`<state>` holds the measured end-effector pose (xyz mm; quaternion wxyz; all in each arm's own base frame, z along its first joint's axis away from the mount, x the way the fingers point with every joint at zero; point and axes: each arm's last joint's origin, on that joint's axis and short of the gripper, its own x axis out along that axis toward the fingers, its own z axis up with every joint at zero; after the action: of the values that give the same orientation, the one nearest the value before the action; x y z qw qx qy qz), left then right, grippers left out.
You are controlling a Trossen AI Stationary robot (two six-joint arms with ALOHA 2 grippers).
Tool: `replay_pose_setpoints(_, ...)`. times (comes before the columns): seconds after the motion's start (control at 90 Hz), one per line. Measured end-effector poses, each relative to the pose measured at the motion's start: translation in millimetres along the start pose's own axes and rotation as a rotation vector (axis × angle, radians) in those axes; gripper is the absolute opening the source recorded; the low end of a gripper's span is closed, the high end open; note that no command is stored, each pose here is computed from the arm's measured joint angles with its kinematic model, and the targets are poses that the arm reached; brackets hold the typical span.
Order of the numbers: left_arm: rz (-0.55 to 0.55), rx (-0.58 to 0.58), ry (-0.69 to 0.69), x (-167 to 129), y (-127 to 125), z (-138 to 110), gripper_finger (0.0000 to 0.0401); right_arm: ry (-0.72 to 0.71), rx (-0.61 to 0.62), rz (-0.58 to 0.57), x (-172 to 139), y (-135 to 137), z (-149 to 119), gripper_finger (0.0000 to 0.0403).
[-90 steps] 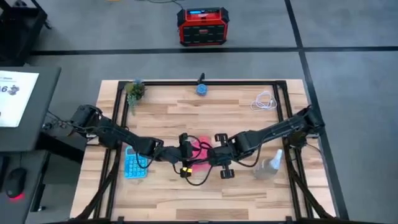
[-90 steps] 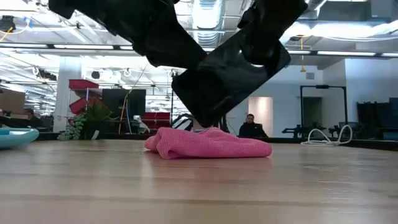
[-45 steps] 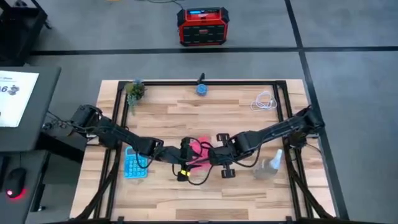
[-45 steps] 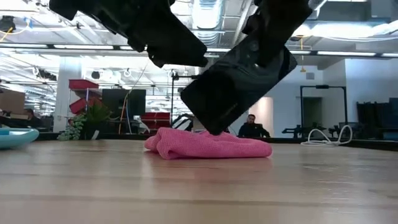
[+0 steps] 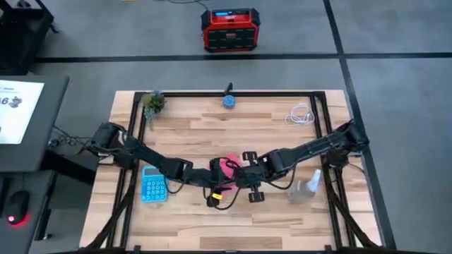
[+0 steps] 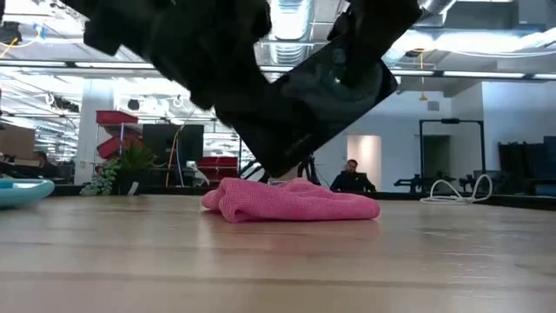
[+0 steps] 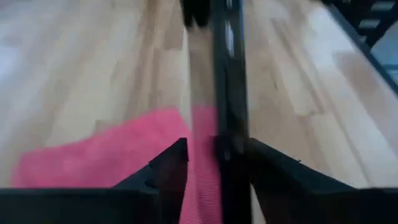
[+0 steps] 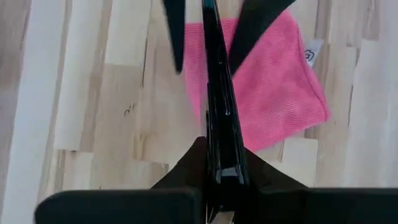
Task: Apply microfiber cloth
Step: Spray the black cellphone with the transparent spray bottle
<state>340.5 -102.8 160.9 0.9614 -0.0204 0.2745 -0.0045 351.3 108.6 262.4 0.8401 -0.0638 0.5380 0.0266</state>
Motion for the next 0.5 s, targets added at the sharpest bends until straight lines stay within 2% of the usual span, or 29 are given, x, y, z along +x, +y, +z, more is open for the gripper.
replay_pose_setpoints(0.189,0.017,0.017,-0.004,11.7,-3.0,4.6,0.0016,0.005,0.001,0.004,0.0,0.6,-0.6,0.0044)
replay_pose_setpoints(0.5,0.127,0.011,-0.025,8.0,-6.6,-2.0,0.0004,0.084,-0.020,-0.030,-12.9,-1.9,-12.0,0.0088)
